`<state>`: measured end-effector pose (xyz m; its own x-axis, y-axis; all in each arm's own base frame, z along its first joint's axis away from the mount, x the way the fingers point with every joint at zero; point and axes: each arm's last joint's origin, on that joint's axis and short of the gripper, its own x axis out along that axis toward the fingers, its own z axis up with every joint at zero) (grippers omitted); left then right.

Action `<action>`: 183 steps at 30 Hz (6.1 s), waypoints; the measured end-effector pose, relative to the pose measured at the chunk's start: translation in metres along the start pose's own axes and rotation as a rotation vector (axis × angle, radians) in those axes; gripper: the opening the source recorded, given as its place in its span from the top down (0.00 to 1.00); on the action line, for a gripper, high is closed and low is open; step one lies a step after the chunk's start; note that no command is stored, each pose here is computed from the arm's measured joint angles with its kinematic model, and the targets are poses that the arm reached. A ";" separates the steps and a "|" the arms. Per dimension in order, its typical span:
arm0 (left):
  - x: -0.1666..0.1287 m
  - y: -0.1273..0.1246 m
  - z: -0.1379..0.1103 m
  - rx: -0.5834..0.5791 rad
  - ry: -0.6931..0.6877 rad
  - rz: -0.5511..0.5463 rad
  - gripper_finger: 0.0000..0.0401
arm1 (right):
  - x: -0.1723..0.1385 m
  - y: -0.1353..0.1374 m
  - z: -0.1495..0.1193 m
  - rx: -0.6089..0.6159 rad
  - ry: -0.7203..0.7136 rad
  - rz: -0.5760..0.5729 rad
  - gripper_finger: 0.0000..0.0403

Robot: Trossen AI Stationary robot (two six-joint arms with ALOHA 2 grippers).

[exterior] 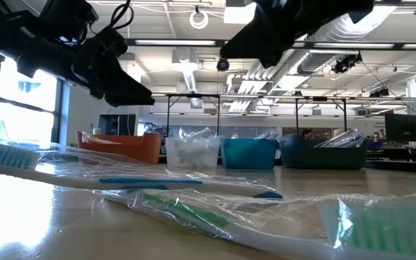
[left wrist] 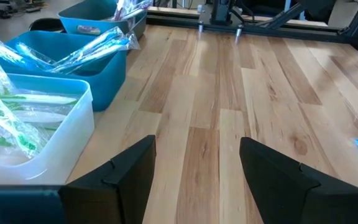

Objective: Pick & Place Toothbrushes
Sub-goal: Put the blue toothbrush into the blue bin

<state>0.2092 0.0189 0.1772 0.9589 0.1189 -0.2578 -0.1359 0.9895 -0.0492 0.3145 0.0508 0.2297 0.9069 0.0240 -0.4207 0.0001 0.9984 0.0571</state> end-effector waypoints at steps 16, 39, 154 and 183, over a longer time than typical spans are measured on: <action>0.000 0.000 -0.003 0.005 0.031 0.002 0.43 | 0.061 0.057 0.019 -0.125 0.088 0.282 0.99; 0.000 0.000 -0.003 -0.042 0.031 0.003 0.43 | 0.064 0.116 -0.011 -0.065 0.215 0.246 0.99; 0.000 0.000 -0.009 -0.076 0.094 0.006 0.43 | -0.050 -0.144 0.058 0.561 0.175 -0.771 0.88; 0.000 0.001 -0.009 -0.071 0.096 0.017 0.43 | 0.001 -0.216 -0.019 0.776 0.540 -0.751 0.88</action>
<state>0.2065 0.0189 0.1684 0.9285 0.1236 -0.3501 -0.1723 0.9787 -0.1116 0.3076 -0.1635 0.1992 0.2786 -0.3456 -0.8961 0.8730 0.4800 0.0863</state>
